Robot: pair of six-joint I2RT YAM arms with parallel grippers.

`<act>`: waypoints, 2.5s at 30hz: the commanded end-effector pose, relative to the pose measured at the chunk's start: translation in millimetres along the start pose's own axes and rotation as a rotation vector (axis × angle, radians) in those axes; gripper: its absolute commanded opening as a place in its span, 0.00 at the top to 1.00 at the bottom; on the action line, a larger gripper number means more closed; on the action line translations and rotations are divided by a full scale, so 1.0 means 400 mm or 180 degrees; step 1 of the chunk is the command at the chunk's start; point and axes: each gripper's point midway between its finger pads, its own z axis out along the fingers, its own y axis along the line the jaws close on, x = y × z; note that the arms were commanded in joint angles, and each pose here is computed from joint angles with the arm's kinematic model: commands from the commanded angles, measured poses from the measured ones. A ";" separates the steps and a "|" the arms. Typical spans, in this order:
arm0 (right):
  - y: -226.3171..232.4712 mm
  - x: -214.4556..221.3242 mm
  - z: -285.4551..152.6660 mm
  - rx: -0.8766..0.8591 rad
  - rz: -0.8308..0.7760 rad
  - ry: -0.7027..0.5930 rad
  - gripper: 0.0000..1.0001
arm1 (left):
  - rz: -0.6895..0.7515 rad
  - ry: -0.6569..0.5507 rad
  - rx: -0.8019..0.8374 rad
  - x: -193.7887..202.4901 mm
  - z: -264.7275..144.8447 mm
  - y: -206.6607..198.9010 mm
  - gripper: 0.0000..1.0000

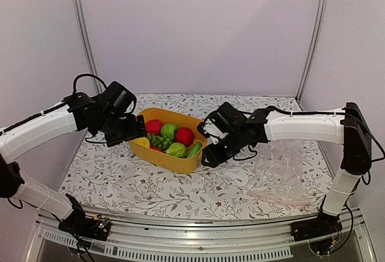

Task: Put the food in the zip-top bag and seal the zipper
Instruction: Move the bin to the center of the board.

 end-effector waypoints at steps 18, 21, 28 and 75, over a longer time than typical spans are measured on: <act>-0.132 0.005 -0.140 0.0198 0.0445 -0.0273 0.37 | -0.1301 0.0192 -0.0018 0.013 0.189 0.032 0.37; -0.145 0.012 -0.148 0.0197 0.0553 -0.0309 0.37 | -0.1329 0.0378 -0.0160 0.037 0.220 0.030 0.43; -0.180 0.013 -0.207 0.0244 0.0715 -0.0446 0.35 | -0.1099 0.0282 -0.0328 -0.006 0.214 0.038 0.74; -0.155 0.495 -0.286 0.0977 0.0489 0.1395 0.40 | 0.0791 -0.0802 0.0173 -0.339 0.067 0.033 0.37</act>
